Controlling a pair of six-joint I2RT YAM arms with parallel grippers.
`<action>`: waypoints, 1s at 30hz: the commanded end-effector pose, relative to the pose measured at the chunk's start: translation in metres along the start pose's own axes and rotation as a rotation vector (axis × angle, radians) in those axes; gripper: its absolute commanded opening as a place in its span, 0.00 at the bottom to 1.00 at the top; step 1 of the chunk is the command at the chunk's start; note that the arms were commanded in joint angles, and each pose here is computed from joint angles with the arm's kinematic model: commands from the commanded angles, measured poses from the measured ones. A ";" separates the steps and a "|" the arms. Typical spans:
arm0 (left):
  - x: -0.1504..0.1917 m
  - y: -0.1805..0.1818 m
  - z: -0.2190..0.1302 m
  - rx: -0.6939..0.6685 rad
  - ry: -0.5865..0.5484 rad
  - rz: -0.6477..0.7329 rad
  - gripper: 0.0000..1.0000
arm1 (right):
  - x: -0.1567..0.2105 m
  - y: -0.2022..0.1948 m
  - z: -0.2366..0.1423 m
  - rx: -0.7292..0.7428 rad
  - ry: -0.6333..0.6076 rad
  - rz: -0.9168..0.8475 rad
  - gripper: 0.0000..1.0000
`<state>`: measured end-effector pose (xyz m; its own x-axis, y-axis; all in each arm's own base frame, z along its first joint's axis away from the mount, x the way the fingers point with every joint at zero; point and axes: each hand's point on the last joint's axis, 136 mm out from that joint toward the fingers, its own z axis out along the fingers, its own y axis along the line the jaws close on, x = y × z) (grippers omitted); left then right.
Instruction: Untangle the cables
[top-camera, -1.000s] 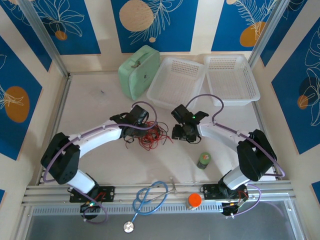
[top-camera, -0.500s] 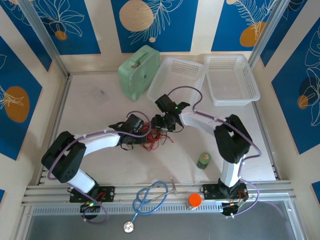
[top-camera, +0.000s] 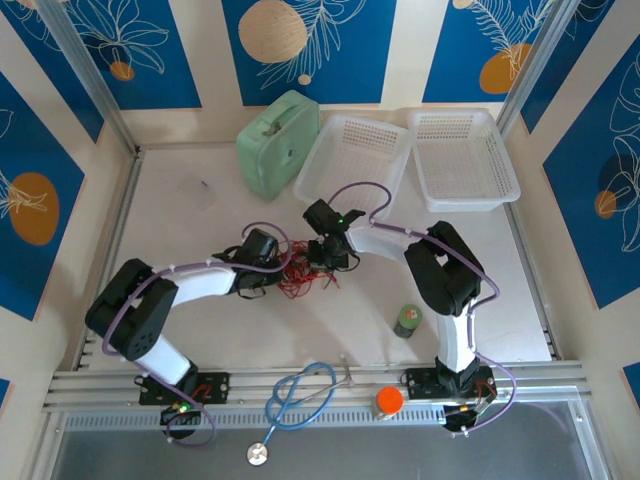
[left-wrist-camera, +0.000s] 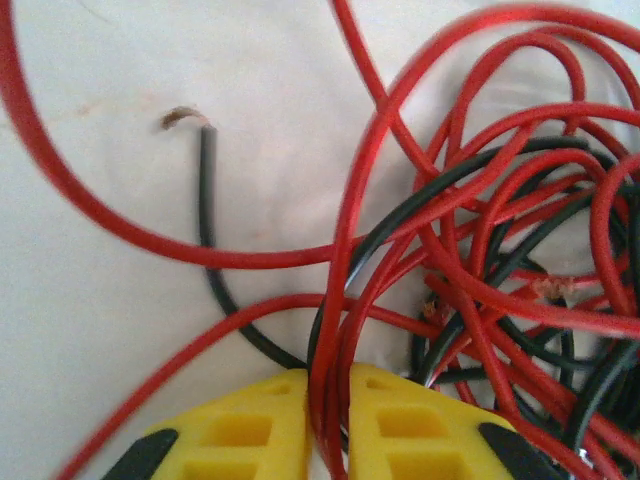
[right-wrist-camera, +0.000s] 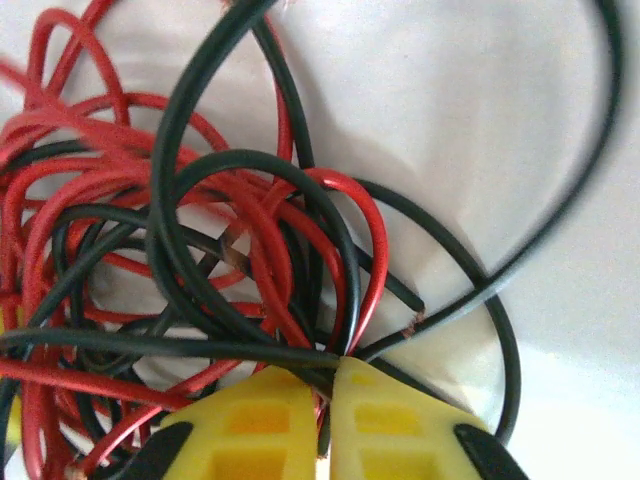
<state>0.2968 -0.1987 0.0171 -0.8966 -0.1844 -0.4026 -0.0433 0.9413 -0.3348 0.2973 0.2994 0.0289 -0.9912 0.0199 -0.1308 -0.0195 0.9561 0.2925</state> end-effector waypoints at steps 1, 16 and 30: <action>0.011 0.035 0.019 -0.142 0.037 0.028 0.02 | 0.019 -0.032 0.002 0.119 0.019 0.039 0.00; -0.068 0.014 -0.042 -0.211 -0.110 0.231 0.14 | 0.056 -0.054 -0.025 0.159 0.005 0.157 0.10; -0.005 -0.017 -0.061 0.078 0.013 0.149 0.54 | 0.006 0.006 -0.071 -0.035 -0.069 -0.022 0.52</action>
<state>0.2944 -0.1837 0.0945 -0.8564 -0.0385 -0.5148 0.1191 0.9556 -0.2695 0.2784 0.2715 0.0902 -0.9747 0.0795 -0.2089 0.0167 0.9580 0.2864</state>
